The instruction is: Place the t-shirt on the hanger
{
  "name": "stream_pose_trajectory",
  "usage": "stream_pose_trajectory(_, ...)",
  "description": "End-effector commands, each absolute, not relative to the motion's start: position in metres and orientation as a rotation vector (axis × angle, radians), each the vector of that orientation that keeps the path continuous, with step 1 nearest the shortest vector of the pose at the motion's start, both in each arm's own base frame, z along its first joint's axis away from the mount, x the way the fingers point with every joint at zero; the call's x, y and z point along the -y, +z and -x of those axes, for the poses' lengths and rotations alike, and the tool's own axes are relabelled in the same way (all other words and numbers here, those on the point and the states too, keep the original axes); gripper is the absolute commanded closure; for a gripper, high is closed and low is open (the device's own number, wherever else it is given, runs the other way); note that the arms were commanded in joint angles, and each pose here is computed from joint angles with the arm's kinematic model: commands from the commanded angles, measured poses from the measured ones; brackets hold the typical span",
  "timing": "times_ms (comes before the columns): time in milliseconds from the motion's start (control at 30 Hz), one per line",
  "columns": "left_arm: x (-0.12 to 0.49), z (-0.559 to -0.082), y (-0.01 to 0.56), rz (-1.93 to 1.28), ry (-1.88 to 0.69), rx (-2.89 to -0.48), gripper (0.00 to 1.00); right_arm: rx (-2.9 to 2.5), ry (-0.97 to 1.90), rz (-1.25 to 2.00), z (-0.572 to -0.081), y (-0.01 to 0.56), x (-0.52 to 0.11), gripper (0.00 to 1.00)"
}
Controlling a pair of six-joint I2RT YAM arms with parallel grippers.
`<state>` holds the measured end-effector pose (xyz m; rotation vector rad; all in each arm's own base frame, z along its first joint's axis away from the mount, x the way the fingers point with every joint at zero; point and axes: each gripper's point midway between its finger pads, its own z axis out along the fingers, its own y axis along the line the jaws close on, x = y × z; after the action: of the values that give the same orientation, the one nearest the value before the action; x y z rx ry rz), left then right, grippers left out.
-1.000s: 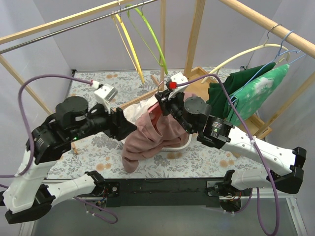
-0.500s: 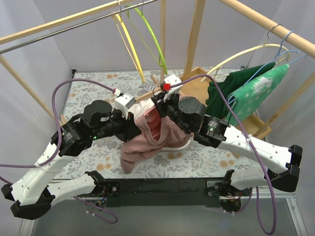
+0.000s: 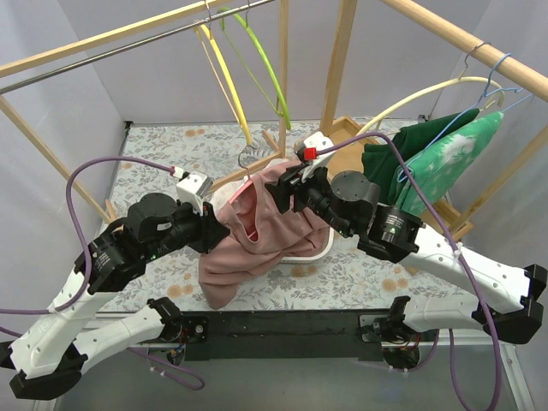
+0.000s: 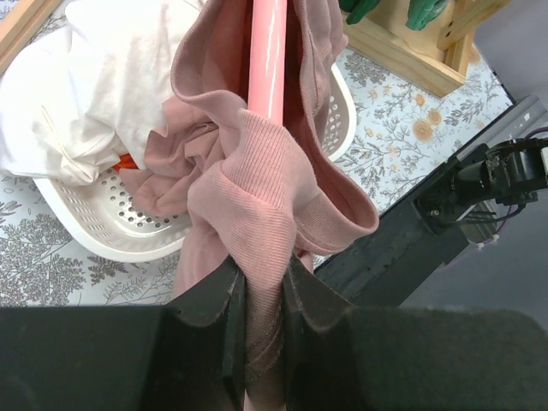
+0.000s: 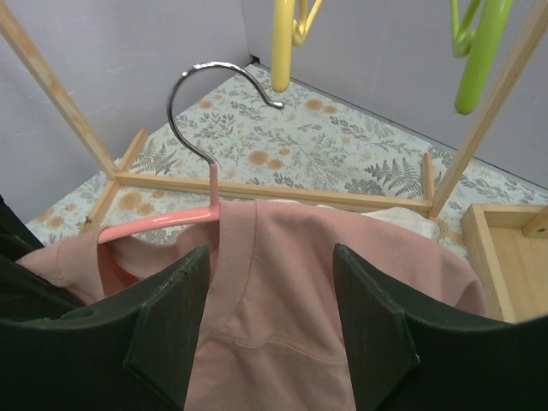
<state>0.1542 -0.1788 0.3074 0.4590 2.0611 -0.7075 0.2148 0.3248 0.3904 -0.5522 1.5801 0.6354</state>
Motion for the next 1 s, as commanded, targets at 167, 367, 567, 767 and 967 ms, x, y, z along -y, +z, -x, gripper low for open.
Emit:
stream_pose_trajectory(167,0.174,-0.14,0.329,-0.489,-0.771,-1.989,1.0,-1.688,0.715,0.66,-0.218,0.339,-0.337,0.38)
stream_pose_trajectory(367,0.166,-0.132,0.334,-0.501,-0.77,-1.989,1.0,-1.689,0.842,0.724,-0.226,0.33,-0.347,0.42)
stream_pose_trajectory(567,0.159,-0.132,0.339,-0.488,-0.741,-1.979,1.0,-1.681,0.901,0.785,-0.222,0.333,-0.359,0.73)
stream_pose_trajectory(767,0.143,-0.128,0.355,-0.462,-0.699,-1.964,1.0,-1.703,0.664,0.511,-0.256,0.37,-0.308,0.99)
stream_pose_trajectory(967,0.135,-0.114,0.382,-0.459,-0.745,-1.917,1.0,-1.597,0.573,0.344,-0.266,0.436,-0.264,0.99)
